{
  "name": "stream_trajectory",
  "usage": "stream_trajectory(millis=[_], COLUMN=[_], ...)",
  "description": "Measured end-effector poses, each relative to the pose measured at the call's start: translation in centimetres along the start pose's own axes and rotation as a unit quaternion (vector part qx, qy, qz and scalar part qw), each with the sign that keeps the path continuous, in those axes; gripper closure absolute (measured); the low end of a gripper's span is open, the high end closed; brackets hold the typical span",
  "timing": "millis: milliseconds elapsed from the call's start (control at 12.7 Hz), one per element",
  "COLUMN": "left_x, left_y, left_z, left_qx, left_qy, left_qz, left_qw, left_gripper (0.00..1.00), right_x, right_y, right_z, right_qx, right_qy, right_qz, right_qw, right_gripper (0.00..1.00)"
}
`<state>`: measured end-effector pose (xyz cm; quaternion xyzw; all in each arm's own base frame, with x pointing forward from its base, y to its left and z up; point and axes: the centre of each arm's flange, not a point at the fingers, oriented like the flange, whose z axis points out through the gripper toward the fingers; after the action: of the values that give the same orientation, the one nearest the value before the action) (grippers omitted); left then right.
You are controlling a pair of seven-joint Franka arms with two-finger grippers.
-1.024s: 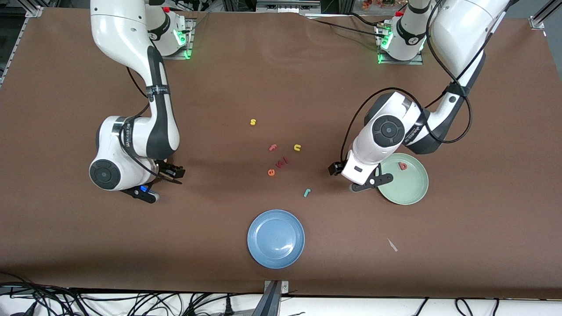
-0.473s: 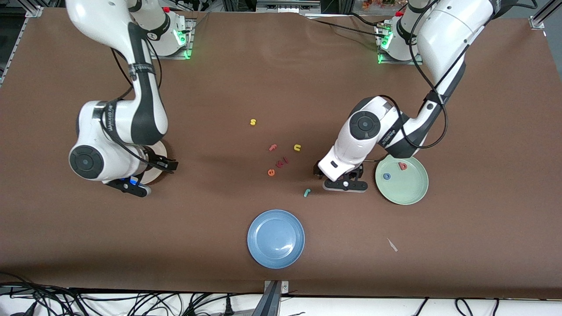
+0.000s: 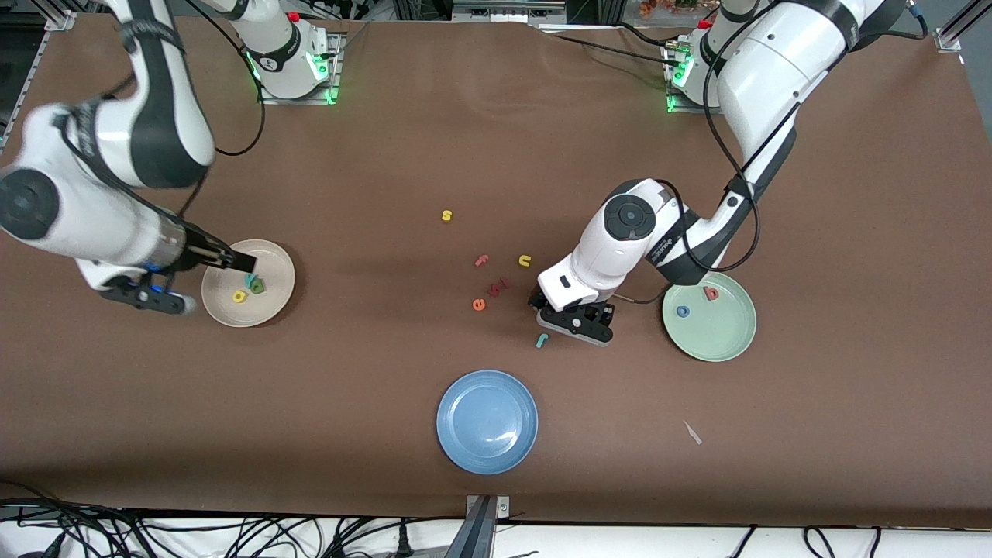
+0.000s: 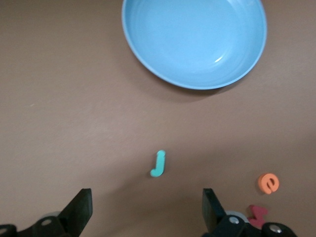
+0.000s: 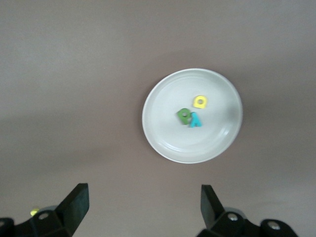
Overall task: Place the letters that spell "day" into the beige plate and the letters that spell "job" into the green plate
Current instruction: 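Return the right gripper to rest while the left gripper reaches the cyan j, then grasp the cyan j letter with the left gripper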
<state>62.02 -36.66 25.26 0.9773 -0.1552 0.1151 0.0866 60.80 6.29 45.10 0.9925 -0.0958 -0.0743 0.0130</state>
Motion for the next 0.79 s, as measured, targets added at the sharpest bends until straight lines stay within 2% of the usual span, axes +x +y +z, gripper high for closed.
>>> stream_trajectory(millis=[79, 158, 236, 394, 473, 551, 630, 709, 788], left_x=[0.0, -0.1, -0.3, -0.7, -0.9, -0.9, -1.0, -1.1, -1.3], left_y=[-0.1, -0.2, -0.4, -0.6, -0.6, -0.6, -0.5, -0.6, -0.8], left_z=[0.8, 1.7, 2.7, 4.3, 4.8, 5.1, 5.4, 5.9, 6.4], left_qx=[-0.001, 0.0, -0.001, -0.008, -0.012, -0.017, -0.023, -0.027, -0.026], left_qy=[0.014, 0.026, 0.033, 0.032, 0.033, 0.038, 0.043, 0.047, 0.049], left_qz=[0.013, 0.027, 0.035, 0.037, 0.037, 0.037, 0.036, 0.035, 0.036], left_qw=[1.0, 0.999, 0.999, 0.999, 0.999, 0.998, 0.998, 0.998, 0.998], left_gripper=[0.05, 0.13, 0.13, 0.21, 0.3, 0.3, 0.37, 0.37, 0.45], right_x=[-1.0, -2.1, -3.1, -4.7, -5.2, -5.3, -5.2, -5.3, -5.4], right_y=[0.9, 1.7, 2.6, 4.7, 5.7, 6.7, 7.4, 7.9, 8.2], right_z=[-1.9, -3.6, -5.2, -8.0, -9.2, -10.4, -11.3, -12.2, -12.8], right_qx=[-0.006, -0.01, -0.01, -0.006, -0.003, 0.0, 0.002, 0.003, 0.004], right_qy=[0.006, 0.006, 0.004, 0.002, 0.004, 0.01, 0.015, 0.017, 0.019], right_qz=[-0.005, -0.004, -0.001, 0.01, 0.015, 0.014, 0.012, 0.013, 0.015], right_qw=[1.0, 1.0, 1.0, 1.0, 1.0, 1.0, 1.0, 1.0, 1.0], right_gripper=[0.0, 0.0, 0.0, 0.0, 0.0, 0.0, 0.0, 0.0, 0.0])
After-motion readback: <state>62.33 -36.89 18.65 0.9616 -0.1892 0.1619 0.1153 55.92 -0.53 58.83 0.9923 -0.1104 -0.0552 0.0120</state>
